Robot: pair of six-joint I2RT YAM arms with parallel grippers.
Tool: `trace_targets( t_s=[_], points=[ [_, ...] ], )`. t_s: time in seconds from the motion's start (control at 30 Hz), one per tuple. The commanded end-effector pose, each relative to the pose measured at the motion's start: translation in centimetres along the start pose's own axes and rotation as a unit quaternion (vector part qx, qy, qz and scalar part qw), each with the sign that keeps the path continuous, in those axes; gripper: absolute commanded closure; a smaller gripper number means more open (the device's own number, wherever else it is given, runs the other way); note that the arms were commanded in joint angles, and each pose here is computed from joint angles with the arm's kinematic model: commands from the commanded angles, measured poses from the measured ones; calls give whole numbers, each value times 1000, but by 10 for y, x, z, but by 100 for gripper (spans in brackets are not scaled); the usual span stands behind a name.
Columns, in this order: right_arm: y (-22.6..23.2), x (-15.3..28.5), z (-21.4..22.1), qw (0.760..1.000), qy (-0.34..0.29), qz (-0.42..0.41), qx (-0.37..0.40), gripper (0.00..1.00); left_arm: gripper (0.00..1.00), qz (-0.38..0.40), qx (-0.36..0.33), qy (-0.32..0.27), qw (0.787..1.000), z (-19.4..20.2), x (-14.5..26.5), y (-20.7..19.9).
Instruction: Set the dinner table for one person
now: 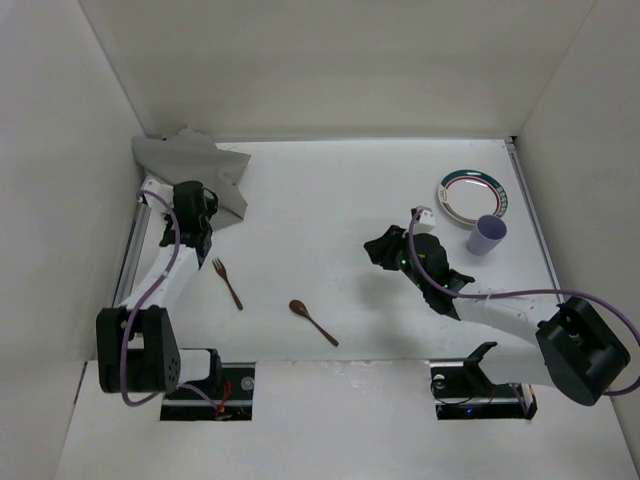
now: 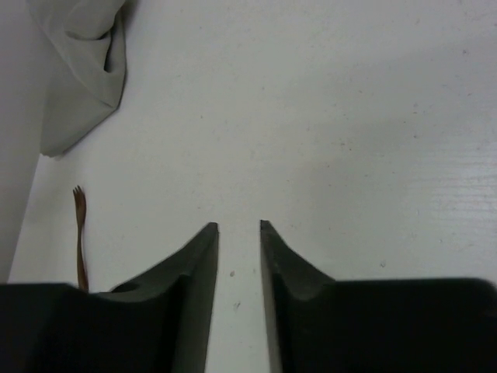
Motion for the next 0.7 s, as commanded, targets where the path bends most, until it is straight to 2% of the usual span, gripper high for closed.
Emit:
trace_targets(
  t_s=[0.0, 0.07, 0.13, 0.17, 0.3, 0.43, 0.67],
  points=[
    [14, -4, -8, 999, -19, -27, -1, 55, 80, 7, 41, -41, 998, -34, -24, -17],
    [15, -4, -9, 999, -18, -32, 1, 44, 73, -12, 40, -49, 998, -43, -43, -16],
    [15, -4, -10, 999, -24, -29, 4, 39, 59, -28, 46, -39, 998, -50, -66, -14],
    [14, -6, -9, 999, -23, -27, 6, 37, 55, -30, 46, -30, 998, -51, -76, -14],
    [16, -6, -7, 999, -13, -37, 4, 35, 52, -32, 56, 36, 997, -36, -120, -11],
    [16, -8, -5, 999, -11, -39, 7, 34, 56, -47, 48, 79, 995, -12, -157, -9],
    [15, -7, -5, 999, -13, -38, 3, 34, 81, -38, 32, 133, 990, 43, -176, -22]
  ],
)
Point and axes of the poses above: each gripper's point midway between its finger pads, its own x axis back along the fingers, its own y axis along the line the jaws close on, z = x × y, the point moved 10 cm from there along x, back along the fingers, and after that the axes turned 6 degrees about -x, right-handed, at the moved point
